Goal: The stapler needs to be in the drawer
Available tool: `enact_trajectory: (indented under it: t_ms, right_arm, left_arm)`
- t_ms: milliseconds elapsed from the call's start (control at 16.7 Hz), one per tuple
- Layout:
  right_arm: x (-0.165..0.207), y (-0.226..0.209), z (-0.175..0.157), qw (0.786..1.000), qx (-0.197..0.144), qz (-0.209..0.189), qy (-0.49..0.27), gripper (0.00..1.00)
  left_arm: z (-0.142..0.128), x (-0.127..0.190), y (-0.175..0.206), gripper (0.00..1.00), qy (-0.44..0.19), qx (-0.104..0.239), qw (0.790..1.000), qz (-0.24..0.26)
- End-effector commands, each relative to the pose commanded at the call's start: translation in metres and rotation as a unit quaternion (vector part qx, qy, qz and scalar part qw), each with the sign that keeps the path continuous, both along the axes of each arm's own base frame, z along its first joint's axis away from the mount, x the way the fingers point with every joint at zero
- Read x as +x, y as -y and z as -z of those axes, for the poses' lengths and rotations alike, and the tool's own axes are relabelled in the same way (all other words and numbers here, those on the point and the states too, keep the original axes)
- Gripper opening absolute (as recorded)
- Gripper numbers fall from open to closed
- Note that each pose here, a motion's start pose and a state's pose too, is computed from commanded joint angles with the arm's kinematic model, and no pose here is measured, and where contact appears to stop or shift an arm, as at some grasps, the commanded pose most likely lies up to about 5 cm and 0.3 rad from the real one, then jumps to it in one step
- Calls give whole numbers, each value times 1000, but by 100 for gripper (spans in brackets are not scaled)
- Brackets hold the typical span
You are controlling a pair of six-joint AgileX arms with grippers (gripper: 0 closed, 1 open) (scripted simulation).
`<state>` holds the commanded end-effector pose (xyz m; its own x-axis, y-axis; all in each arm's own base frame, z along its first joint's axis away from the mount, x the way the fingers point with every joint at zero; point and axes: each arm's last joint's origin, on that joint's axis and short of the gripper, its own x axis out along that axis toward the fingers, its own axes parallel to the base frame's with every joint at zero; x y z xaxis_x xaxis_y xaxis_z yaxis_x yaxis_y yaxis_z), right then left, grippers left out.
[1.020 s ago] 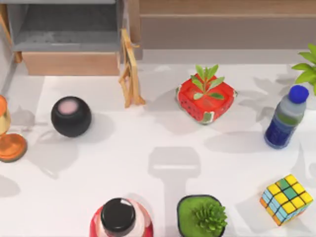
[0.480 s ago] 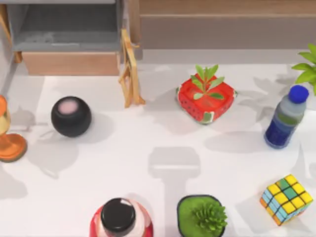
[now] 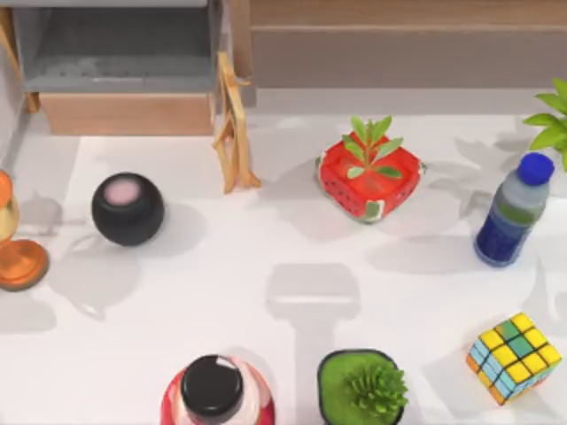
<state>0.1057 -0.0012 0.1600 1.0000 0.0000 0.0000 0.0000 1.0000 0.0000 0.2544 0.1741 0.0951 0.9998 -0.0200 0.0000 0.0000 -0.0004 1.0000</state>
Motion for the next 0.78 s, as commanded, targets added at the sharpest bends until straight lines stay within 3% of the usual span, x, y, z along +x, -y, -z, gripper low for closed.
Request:
enact_trajectory:
  t_ms: [60,780]
  right_arm:
    - [0,0,0,1000,0,0,0,100]
    - [0,0,0,1000,0,0,0,100]
  left_arm:
    - [0,0,0,100,0,0,1000,0]
    - [0,0,0,10,0,0,1000,0]
